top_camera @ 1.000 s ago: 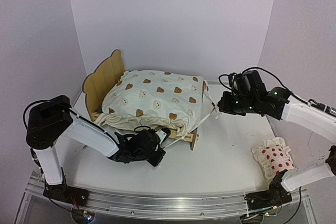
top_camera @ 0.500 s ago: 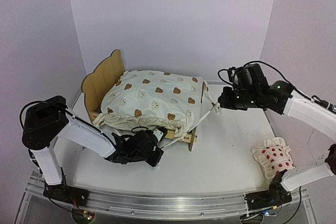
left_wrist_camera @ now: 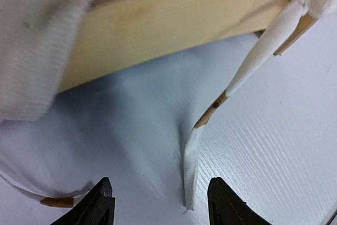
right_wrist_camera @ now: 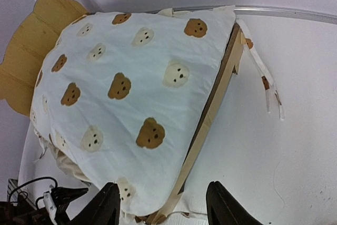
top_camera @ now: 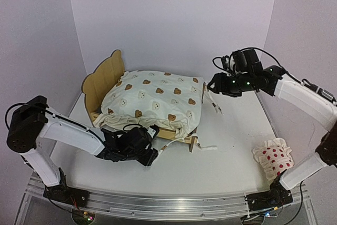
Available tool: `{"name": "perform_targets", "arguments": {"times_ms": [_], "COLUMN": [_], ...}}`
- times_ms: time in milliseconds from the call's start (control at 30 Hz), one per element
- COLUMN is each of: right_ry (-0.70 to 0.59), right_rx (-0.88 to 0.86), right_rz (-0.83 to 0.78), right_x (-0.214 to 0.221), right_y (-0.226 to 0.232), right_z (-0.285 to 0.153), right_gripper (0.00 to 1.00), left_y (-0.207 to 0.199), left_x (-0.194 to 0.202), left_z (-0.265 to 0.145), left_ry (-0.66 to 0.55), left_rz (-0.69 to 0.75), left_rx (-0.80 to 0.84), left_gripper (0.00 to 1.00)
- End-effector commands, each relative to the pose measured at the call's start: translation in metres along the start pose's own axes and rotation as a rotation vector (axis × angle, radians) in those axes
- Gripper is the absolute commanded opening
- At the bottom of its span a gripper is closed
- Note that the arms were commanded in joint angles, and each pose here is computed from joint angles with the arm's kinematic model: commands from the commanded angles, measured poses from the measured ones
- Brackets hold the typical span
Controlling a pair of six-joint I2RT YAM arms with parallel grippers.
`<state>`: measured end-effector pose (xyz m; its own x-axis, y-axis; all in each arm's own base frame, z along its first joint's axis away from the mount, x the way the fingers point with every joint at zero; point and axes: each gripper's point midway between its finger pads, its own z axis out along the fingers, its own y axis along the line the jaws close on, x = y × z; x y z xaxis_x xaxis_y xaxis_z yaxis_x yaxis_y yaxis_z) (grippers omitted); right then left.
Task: Set up the pet bed
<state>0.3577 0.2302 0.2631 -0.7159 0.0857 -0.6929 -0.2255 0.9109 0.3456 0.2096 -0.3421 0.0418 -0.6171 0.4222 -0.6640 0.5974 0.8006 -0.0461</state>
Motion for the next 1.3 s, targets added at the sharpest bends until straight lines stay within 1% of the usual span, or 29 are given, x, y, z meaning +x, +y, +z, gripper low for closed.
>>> {"name": "perform_targets", "arguments": {"times_ms": [0,100,200,300,367,400,467,500,533,600,700,833,933,1100,1167,1267], "right_ry": [0.048,0.055,0.086,0.094,0.084,0.055,0.06,0.04,0.046,0.005,-0.01,-0.024,-0.01,0.035,0.054,0.091], "right_rx": [-0.08,-0.095,-0.155,-0.208,-0.238,-0.26,-0.28,-0.293,-0.301,-0.357,-0.432,-0.501,-0.522,-0.596,-0.621,-0.68], "right_rz": [0.104,0.22,0.335,0.436,0.495,0.521,0.58,0.603,0.636,0.672,0.701,0.725,0.682,0.629,0.605,0.581], "right_x": [-0.039,-0.072,-0.097,-0.122,-0.136,-0.151,-0.153,-0.16,-0.156,-0.158,-0.151,-0.146,-0.135,-0.121,-0.116,-0.11], "right_y": [-0.005,-0.034,-0.058,-0.088,-0.107,-0.115,-0.135,-0.144,-0.153,-0.165,-0.17,-0.169,-0.153,-0.133,-0.129,-0.119], "right_z": [0.039,0.071,0.11,0.153,0.178,0.182,0.212,0.217,0.229,0.246,0.273,0.296,0.307,0.311,0.307,0.299], "right_gripper": [0.57,0.53,0.49,0.41,0.33,0.29,0.24,0.21,0.2,0.15,0.1,0.06,0.05,0.03,0.01,0.0], "left_y": [0.026,0.042,0.057,0.067,0.073,0.076,0.081,0.082,0.083,0.087,0.094,0.102,0.107,0.114,0.117,0.124], "left_x": [-0.025,-0.028,-0.029,-0.03,-0.031,-0.031,-0.03,-0.03,-0.029,-0.028,-0.026,-0.026,-0.026,-0.034,-0.035,-0.033], "left_z": [-0.029,-0.035,-0.037,-0.037,-0.036,-0.036,-0.034,-0.033,-0.032,-0.03,-0.03,-0.029,-0.027,-0.028,-0.029,-0.029], "left_ry": [-0.077,-0.092,-0.102,-0.114,-0.124,-0.128,-0.138,-0.143,-0.149,-0.162,-0.187,-0.212,-0.23,-0.252,-0.253,-0.241], "left_rz": [-0.069,-0.109,-0.153,-0.2,-0.226,-0.237,-0.263,-0.273,-0.281,-0.297,-0.32,-0.362,-0.385,-0.401,-0.405,-0.428], "left_rx": [-0.117,-0.183,-0.246,-0.287,-0.307,-0.317,-0.333,-0.336,-0.344,-0.362,-0.393,-0.428,-0.454,-0.482,-0.488,-0.499], "left_gripper": [0.61,0.6,0.59,0.57,0.55,0.54,0.53,0.52,0.52,0.52,0.52,0.49,0.47,0.46,0.46,0.47]}}
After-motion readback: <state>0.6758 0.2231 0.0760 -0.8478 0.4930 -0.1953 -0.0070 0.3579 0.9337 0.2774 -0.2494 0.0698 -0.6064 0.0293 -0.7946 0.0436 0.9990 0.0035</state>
